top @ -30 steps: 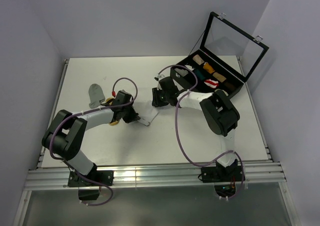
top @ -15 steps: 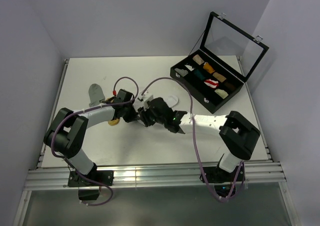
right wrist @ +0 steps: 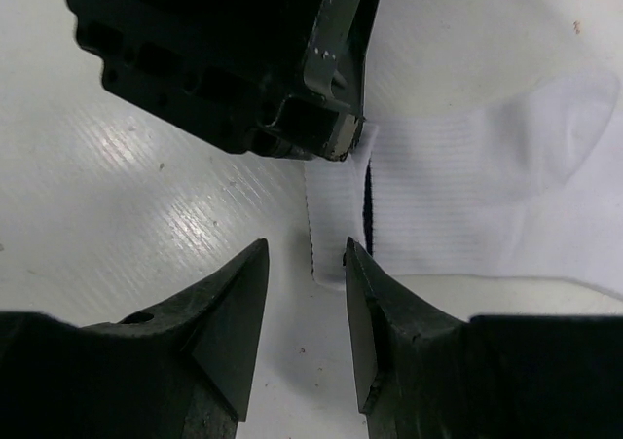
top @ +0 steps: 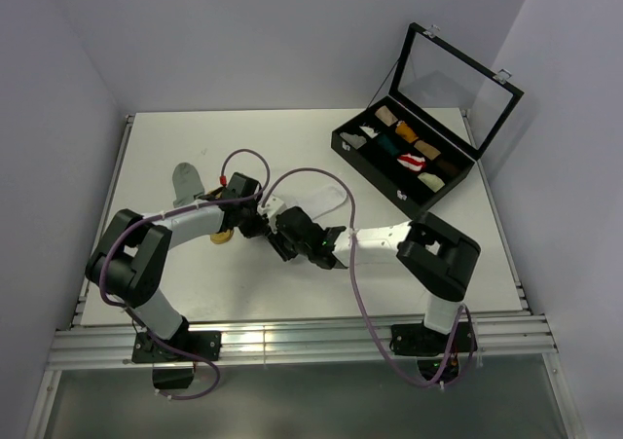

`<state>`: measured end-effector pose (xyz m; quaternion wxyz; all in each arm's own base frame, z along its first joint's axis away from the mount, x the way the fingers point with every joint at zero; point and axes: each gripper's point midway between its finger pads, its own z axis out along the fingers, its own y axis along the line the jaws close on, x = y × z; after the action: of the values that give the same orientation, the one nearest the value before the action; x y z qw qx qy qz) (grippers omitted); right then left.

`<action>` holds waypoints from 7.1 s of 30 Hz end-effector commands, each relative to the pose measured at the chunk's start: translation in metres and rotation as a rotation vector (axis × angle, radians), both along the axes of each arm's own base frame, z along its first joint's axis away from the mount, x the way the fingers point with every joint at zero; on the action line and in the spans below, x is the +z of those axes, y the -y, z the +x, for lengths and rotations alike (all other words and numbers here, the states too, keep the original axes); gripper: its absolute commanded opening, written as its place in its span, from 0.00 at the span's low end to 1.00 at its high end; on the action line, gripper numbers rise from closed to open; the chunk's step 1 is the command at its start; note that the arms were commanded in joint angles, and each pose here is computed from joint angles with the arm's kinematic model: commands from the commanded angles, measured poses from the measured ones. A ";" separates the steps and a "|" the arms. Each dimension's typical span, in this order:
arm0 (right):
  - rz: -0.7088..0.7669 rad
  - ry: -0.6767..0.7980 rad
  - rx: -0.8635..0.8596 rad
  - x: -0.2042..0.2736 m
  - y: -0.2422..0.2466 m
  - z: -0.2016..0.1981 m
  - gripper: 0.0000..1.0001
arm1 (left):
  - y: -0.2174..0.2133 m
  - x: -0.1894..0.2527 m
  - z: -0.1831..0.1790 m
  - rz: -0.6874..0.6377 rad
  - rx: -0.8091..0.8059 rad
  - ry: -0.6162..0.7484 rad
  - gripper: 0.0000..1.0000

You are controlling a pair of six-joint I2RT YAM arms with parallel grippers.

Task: Roll the socks
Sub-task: Roll the sock at the center of the board.

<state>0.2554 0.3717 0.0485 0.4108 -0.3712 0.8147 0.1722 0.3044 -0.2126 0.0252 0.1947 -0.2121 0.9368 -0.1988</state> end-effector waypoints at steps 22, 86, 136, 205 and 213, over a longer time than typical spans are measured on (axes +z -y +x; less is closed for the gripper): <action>-0.127 -0.046 -0.089 -0.051 0.017 0.003 0.22 | 0.006 0.004 0.004 -0.005 -0.014 -0.002 0.00; 0.168 0.021 -0.196 0.037 0.042 0.029 0.57 | 0.002 -0.017 0.001 0.049 0.009 -0.041 0.08; -0.145 0.045 -0.112 -0.052 0.019 0.016 0.44 | 0.011 -0.015 0.000 0.023 -0.019 -0.057 0.08; 0.438 -0.685 -0.273 -0.032 0.068 0.041 0.41 | 0.018 -0.033 -0.015 0.064 -0.032 -0.084 0.13; 0.198 -0.238 -0.254 0.015 0.068 0.049 0.48 | 0.021 -0.024 -0.007 0.092 -0.079 -0.073 0.13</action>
<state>0.2859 0.3196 0.0432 0.2678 -0.1524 0.8863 0.3456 0.3172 -0.2490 0.0225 0.1955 -0.1971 0.9369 -0.2123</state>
